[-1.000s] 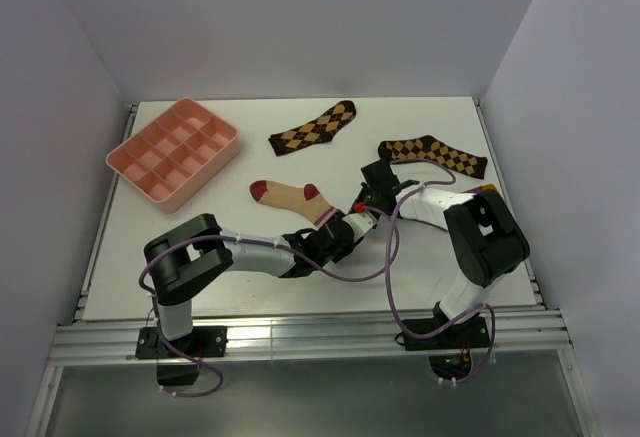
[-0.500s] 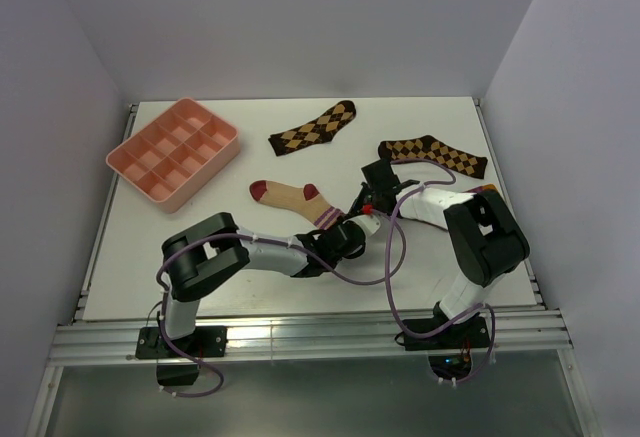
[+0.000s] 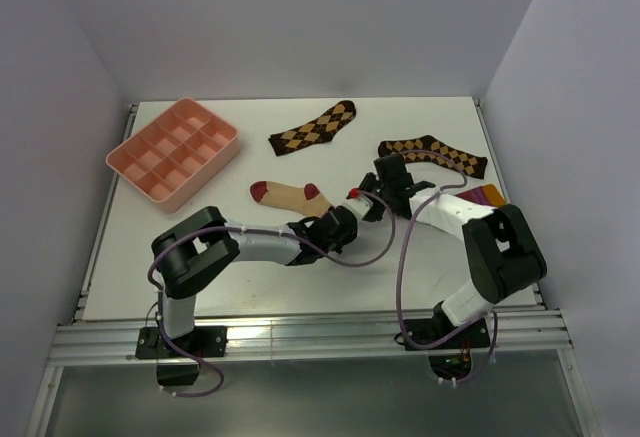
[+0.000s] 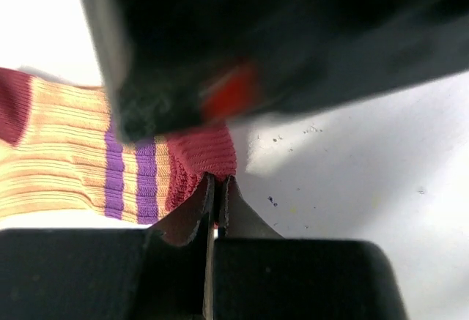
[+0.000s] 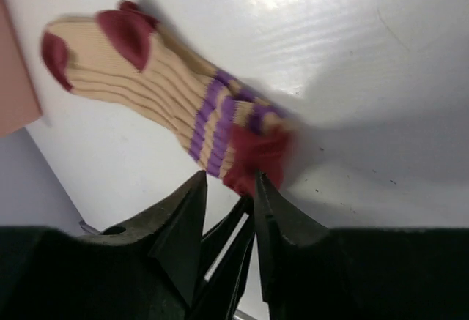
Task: Roll the socks
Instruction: Roll the sock at the center of the board.
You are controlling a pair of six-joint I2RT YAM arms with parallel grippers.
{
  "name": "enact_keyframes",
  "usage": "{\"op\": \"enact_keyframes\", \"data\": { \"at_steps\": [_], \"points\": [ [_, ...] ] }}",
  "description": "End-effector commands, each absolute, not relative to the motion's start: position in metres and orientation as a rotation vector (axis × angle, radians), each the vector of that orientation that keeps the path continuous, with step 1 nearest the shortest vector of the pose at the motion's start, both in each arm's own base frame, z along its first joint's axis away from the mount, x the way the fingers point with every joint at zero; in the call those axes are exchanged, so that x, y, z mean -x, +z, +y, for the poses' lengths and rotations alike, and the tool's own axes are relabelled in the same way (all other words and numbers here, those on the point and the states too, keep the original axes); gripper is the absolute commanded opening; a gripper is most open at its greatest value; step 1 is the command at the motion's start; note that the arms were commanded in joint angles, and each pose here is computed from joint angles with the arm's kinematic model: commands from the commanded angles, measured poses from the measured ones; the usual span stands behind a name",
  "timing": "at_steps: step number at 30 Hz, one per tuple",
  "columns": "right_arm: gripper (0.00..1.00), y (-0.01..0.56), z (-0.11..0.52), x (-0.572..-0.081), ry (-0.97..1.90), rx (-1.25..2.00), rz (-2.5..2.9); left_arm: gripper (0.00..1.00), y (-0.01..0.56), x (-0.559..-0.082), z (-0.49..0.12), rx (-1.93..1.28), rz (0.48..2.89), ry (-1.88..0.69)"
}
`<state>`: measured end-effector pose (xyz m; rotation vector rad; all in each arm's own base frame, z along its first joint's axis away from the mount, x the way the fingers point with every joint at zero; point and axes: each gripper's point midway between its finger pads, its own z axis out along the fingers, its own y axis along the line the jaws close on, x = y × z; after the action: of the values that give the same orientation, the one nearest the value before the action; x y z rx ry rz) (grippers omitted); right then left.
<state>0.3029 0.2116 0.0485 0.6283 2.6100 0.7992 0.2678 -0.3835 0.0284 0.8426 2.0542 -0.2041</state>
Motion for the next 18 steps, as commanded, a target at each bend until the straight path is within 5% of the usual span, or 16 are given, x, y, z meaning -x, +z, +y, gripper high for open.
{"op": "enact_keyframes", "data": {
  "at_steps": [1,6,18],
  "points": [
    [0.41,0.093,0.207,-0.328,0.88,-0.584,2.442,0.0,0.009,-0.243,-0.375,-0.819,2.255,-0.388],
    [0.62,0.105,0.182,-0.337,0.848,-0.648,2.365,0.0,0.01,-0.243,-0.371,-0.716,2.363,-0.554],
    [0.64,0.083,0.163,-0.307,0.892,-0.659,2.256,0.0,0.018,-0.251,-0.359,-0.343,2.56,-1.061]
  ]
}}
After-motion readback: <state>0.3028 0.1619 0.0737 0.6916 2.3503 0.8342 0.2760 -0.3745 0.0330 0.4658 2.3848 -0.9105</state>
